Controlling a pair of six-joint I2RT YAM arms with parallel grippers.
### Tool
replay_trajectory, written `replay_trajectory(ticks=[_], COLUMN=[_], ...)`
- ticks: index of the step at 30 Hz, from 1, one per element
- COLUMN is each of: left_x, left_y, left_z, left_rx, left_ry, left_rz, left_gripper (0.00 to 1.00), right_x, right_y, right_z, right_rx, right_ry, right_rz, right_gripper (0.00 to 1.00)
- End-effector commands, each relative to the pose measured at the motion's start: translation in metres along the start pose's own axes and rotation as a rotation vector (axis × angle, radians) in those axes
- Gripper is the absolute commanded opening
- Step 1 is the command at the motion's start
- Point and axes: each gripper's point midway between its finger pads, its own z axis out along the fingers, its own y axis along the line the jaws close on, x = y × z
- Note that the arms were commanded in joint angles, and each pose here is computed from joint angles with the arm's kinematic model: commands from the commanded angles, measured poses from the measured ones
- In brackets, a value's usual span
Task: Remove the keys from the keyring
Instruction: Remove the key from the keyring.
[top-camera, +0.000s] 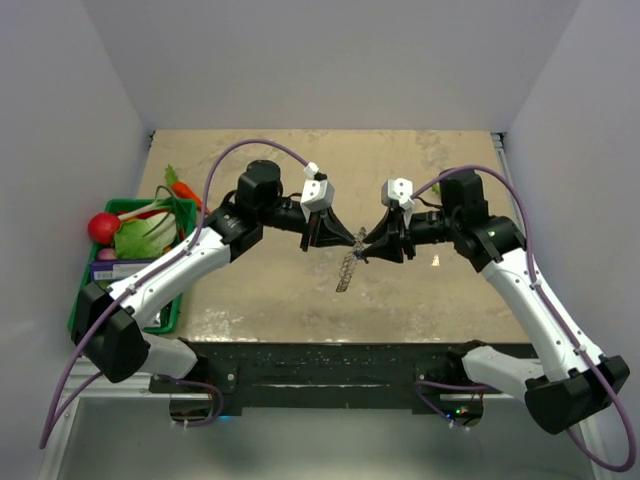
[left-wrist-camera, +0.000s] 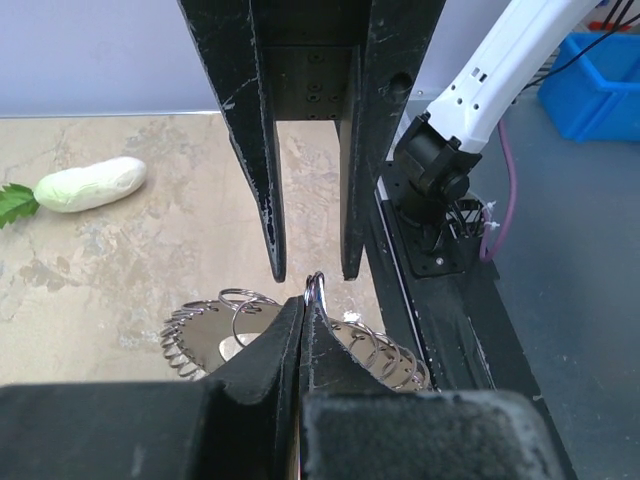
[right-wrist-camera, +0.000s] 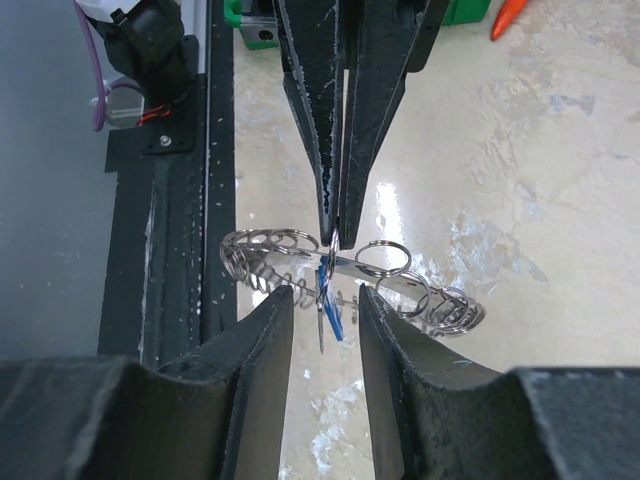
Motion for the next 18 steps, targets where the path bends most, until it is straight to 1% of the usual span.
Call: replay_trajectory(ticks=[1, 3, 6, 7, 9, 10, 16, 18], left_x=[-0.022, -0.022, -0.022, -0.022, -0.023, -0.023, -0.029, -0.031], left_y=[-0.007, -0.007, -0.007, -0.007, -0.007, -0.007, -0.007, -0.009], left_z=[-0.006, -0.007, -0.007, -0.007, -0.006, -0.007, -0.006, -0.006], left_rx=[0.015, 0.013, 0.015, 0.015, 0.016, 0.015, 0.028, 0.038], left_ry=[-0.056, -0.057, -0.056, -0.057, -0.057, -0.058, -0.077, -0.08], left_rz=[0.063, 0.065, 0.062, 0.063, 0.063, 0.061, 0.067, 0.041], left_gripper=[0.0, 0.0, 0.0, 0.0, 0.0, 0.0, 0.0, 0.0], right_x=[-0.011, -0.011, -0.01, -0.01, -0.01, -0.009, 0.001, 0.004], right_y=[-0.002, -0.003, -0.003, -0.003, -0.001, -0.001, -0.001, -0.002], right_z=[0.001, 0.002, 0.003, 0.003, 0.003, 0.004, 0.01, 0.013], right_rx=[0.003, -0.001, -0.006, -0.009, -0.019, -0.022, -0.04, -0.042], right_ry=[-0.044, -0.044, -0.043, -0.045, -0.047, -0.046, -0.021, -0.015], right_rz=[-0.019, -0.013, -0.011, -0.011, -0.014, -0.008, 0.004, 0.015], right_gripper=[0.31, 0.26, 0.14, 0.08, 0.02, 0.0, 0.0, 0.0])
